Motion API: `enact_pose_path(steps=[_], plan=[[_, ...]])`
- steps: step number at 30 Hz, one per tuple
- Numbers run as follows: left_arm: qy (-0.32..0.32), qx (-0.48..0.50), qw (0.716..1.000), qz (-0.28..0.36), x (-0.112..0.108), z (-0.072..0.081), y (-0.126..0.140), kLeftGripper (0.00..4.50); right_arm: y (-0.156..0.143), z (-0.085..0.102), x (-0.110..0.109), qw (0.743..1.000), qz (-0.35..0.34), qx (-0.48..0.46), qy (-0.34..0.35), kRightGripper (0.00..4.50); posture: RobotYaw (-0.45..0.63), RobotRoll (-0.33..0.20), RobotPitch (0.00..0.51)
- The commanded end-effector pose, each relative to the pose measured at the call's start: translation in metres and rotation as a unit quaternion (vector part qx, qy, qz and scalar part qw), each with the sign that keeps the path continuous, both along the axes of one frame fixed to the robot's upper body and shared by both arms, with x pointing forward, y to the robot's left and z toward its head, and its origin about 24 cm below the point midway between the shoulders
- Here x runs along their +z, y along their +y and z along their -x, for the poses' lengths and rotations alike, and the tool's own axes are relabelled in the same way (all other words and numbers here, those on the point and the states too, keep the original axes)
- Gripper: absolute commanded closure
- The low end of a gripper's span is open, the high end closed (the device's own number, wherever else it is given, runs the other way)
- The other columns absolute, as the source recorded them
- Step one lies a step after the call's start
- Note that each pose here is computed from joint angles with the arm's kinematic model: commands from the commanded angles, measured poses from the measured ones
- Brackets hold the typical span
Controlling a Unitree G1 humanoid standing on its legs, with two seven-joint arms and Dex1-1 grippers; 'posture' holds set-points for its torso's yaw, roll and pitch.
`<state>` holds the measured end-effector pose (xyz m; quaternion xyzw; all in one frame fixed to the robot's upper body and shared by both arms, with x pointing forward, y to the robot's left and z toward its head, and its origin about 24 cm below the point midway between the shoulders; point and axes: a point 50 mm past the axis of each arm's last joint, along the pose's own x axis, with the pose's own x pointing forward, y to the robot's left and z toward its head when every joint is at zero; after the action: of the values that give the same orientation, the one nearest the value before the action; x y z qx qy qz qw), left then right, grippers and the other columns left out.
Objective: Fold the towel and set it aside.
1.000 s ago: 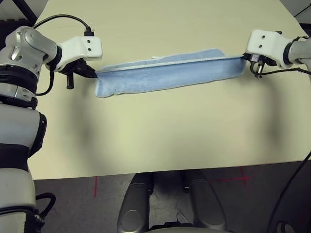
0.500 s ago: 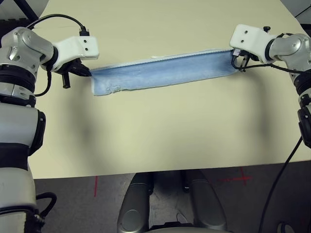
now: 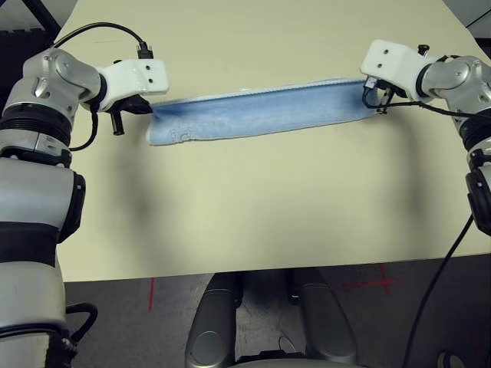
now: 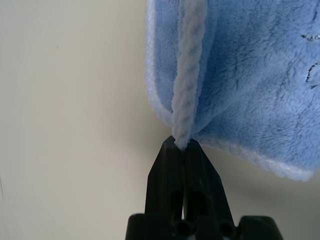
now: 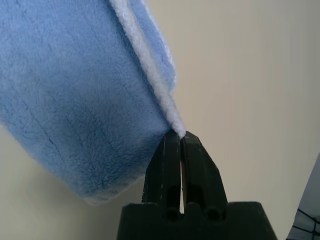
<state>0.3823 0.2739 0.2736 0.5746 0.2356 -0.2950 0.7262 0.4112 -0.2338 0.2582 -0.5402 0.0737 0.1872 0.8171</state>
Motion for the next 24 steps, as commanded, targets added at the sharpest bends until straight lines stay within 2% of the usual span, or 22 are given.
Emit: enact_pose_path(steps=[1, 2, 3, 6, 10, 12, 13, 15, 17, 19, 21, 24], plan=[[0.001, 0.037, 0.999, -0.002, -0.001, 0.003, 0.014, 4.50, -0.010, 0.000, 0.001, 0.999, -0.021, -0.042, -0.026, 3.40, 0.05, 0.000, 0.309], [-0.005, 0.040, 0.999, 0.001, 0.000, 0.003, 0.014, 3.99, -0.009, -0.001, 0.002, 0.998, -0.028, -0.042, -0.035, 2.93, 0.05, 0.000, 0.309], [-0.019, 0.043, 0.999, 0.000, 0.003, 0.002, 0.015, 3.78, -0.008, -0.001, 0.006, 0.997, -0.034, -0.042, -0.052, 2.64, 0.05, 0.000, 0.308], [-0.047, 0.046, 0.998, 0.000, 0.009, 0.002, 0.016, 2.64, -0.007, -0.002, 0.012, 0.994, -0.050, -0.043, -0.086, 1.46, 0.05, 0.000, 0.308], [-0.185, 0.048, 0.981, 0.024, 0.032, -0.002, 0.014, 1.22, -0.013, 0.002, 0.020, 0.989, -0.105, -0.034, -0.103, 0.02, 0.05, 0.000, 0.304], [-0.218, 0.046, 0.974, 0.033, 0.036, -0.002, 0.014, 0.34, -0.014, 0.004, 0.020, 0.987, -0.127, -0.020, -0.098, 0.00, 0.05, 0.000, 0.302], [-0.228, 0.040, 0.971, 0.062, 0.038, -0.002, 0.012, 0.02, -0.015, 0.005, 0.020, 0.982, -0.161, -0.011, -0.094, 0.00, 0.05, 0.000, 0.301], [-0.238, 0.039, 0.959, 0.146, 0.040, -0.003, 0.008, 0.02, -0.014, 0.009, 0.019, 0.969, -0.232, 0.035, -0.075, 0.00, 0.05, 0.000, 0.301], [-0.199, 0.027, 0.955, 0.219, 0.034, -0.001, 0.006, 0.02, -0.019, 0.013, 0.015, 0.947, -0.312, 0.057, -0.057, 0.00, 0.05, 0.000, 0.301], [-0.168, 0.015, 0.948, 0.269, 0.030, 0.000, 0.005, 0.02, -0.024, 0.016, 0.010, 0.931, -0.355, 0.070, -0.040, 0.00, 0.05, 0.000, 0.301], [-0.120, -0.008, 0.938, 0.326, 0.022, 0.003, 0.002, 0.02, -0.027, 0.020, 0.004, 0.904, -0.419, 0.082, -0.012, 0.00, 0.04, 0.000, 0.300], [-0.055, -0.065, 0.908, 0.410, 0.014, 0.008, -0.009, 0.02, -0.029, 0.024, -0.005, 0.874, -0.477, 0.094, 0.021, 0.00, 0.04, 0.000, 0.300]])
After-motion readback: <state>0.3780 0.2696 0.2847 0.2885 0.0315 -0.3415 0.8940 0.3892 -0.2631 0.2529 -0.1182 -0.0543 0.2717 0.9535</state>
